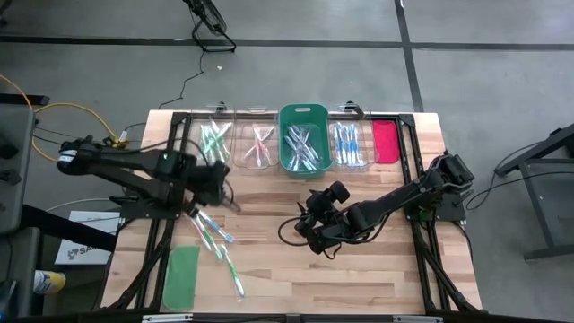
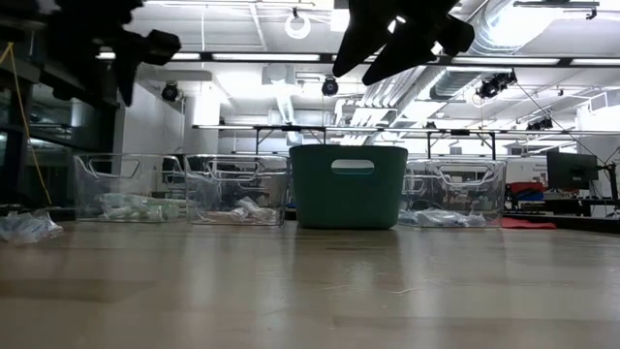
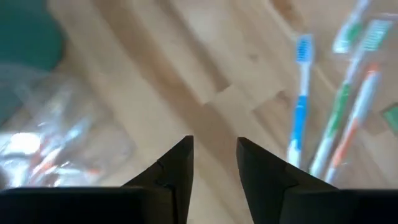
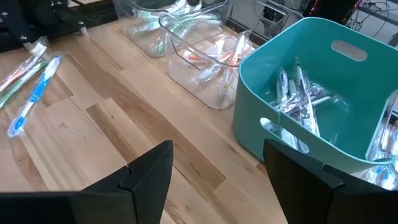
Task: Pick & Place Toothbrushes
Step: Put the blue toothbrush into the right transparent bin
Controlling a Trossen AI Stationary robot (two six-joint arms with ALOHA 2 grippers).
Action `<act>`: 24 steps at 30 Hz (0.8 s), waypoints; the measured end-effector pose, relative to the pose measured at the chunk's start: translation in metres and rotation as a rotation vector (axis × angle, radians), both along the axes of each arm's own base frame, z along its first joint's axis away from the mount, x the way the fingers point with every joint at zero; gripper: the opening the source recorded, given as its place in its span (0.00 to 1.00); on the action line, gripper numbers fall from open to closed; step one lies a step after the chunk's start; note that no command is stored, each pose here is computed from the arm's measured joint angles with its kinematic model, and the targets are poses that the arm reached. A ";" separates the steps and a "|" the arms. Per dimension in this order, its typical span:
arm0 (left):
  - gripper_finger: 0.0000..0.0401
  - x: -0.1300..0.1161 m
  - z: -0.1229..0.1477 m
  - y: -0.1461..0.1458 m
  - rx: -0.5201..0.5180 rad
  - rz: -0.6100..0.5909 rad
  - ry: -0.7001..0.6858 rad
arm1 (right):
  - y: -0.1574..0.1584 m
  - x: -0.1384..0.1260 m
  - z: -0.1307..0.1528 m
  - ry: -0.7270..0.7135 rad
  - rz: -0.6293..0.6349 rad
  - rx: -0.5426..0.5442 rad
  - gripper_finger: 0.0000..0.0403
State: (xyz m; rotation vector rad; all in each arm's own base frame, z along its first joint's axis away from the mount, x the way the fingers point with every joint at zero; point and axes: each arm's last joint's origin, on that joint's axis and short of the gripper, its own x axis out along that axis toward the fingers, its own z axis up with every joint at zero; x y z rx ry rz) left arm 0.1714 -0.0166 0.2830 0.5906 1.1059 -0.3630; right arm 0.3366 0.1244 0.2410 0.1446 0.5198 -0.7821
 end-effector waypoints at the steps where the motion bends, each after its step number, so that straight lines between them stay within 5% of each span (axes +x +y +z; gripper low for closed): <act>1: 0.29 -0.001 -0.004 -0.006 -0.005 -0.018 0.012 | 0.000 0.000 0.000 -0.001 0.000 0.000 0.61; 14: 0.29 0.008 -0.066 -0.061 -0.039 -0.164 0.073 | 0.000 0.001 0.001 -0.015 0.000 0.010 0.61; 24: 0.29 0.021 -0.101 -0.072 0.002 -0.135 0.226 | 0.003 0.001 0.001 -0.017 0.008 0.012 0.61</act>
